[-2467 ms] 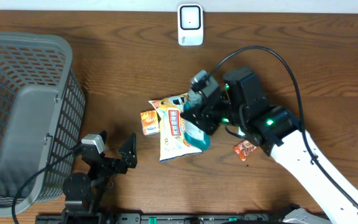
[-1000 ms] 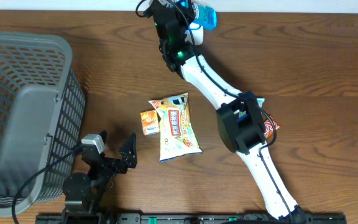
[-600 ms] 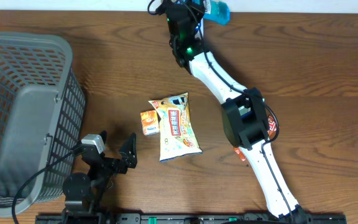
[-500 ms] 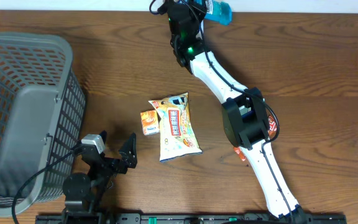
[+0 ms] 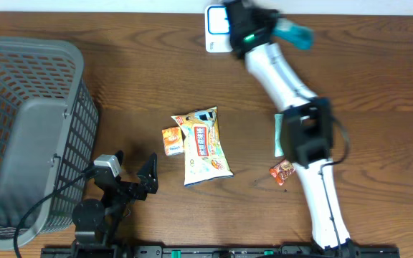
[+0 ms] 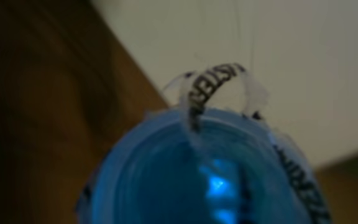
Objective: Scan the item barcode
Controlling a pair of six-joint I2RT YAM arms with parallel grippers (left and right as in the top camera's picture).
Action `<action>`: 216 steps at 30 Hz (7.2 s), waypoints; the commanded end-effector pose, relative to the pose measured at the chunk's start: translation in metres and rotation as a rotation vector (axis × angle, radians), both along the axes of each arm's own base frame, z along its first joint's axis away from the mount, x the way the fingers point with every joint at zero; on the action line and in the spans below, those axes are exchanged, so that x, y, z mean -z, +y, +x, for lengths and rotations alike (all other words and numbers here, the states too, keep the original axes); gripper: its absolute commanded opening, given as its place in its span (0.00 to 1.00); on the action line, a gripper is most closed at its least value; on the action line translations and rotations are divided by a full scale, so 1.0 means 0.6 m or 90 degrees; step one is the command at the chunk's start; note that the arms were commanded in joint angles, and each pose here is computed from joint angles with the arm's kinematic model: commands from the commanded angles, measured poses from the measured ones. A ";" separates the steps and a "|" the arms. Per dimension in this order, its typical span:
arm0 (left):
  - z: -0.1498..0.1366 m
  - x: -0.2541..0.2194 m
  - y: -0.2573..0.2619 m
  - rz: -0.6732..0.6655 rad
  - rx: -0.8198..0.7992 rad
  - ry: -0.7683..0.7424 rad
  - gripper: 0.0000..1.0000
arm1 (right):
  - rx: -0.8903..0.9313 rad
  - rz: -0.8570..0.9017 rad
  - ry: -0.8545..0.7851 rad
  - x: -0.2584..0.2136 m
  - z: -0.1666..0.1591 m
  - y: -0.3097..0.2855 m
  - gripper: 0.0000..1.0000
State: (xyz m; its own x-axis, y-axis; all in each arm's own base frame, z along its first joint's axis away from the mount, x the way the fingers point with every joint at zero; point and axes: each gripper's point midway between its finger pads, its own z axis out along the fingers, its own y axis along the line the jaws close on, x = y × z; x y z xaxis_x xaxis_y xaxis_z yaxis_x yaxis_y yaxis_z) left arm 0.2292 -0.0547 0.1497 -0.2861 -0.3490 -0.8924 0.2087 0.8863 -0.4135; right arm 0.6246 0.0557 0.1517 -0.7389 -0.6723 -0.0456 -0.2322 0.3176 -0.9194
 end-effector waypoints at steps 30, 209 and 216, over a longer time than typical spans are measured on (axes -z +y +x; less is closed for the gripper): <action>0.000 0.014 0.001 -0.002 -0.002 0.015 0.98 | 0.675 0.259 -0.043 0.178 -0.411 -0.786 0.25; 0.000 0.014 0.001 -0.002 -0.002 0.015 0.98 | -0.404 0.942 0.550 0.084 -0.419 0.311 0.01; 0.000 0.014 0.001 -0.002 -0.002 0.015 0.98 | -0.265 0.781 0.302 0.109 -0.282 0.271 0.01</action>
State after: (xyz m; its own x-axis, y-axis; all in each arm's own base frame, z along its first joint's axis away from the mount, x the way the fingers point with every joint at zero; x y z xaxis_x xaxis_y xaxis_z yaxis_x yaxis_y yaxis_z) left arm 0.2292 -0.0547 0.1497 -0.2861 -0.3490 -0.8924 0.2087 0.8863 -0.4135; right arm 0.4340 0.2364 0.0841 -0.4963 -0.6004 -0.6270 -0.8456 0.4978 0.1927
